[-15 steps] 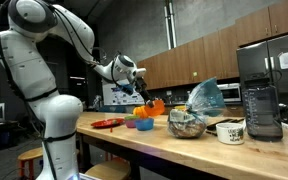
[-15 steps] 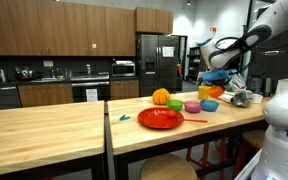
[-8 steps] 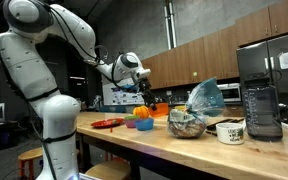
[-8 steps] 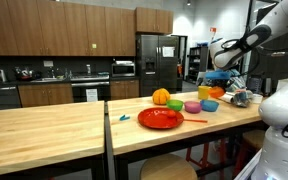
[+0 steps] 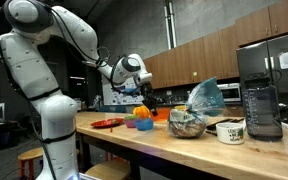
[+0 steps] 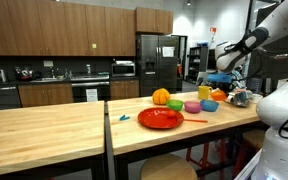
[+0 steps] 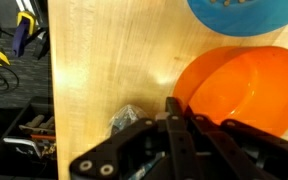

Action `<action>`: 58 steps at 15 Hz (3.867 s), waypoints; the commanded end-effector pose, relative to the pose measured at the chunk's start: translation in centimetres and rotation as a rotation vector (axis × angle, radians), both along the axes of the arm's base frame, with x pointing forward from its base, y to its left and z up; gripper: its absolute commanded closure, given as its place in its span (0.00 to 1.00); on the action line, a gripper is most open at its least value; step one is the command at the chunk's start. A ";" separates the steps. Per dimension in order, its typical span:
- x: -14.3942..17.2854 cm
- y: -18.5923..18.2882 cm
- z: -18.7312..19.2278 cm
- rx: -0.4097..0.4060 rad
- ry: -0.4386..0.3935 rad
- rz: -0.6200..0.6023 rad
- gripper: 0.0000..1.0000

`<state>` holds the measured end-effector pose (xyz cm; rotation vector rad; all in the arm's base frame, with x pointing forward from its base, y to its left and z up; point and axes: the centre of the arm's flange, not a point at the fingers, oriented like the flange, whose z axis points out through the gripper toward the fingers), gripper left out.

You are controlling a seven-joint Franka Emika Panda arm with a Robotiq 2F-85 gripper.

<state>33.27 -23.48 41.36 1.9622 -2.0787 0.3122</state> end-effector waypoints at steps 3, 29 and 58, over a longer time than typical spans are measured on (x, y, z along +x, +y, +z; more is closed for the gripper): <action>-0.5 0.0 -2.0 0.055 -0.039 -0.065 0.99; 0.4 0.0 -1.9 0.061 -0.059 -0.079 0.66; 0.2 14.1 6.3 0.176 0.118 1.040 0.00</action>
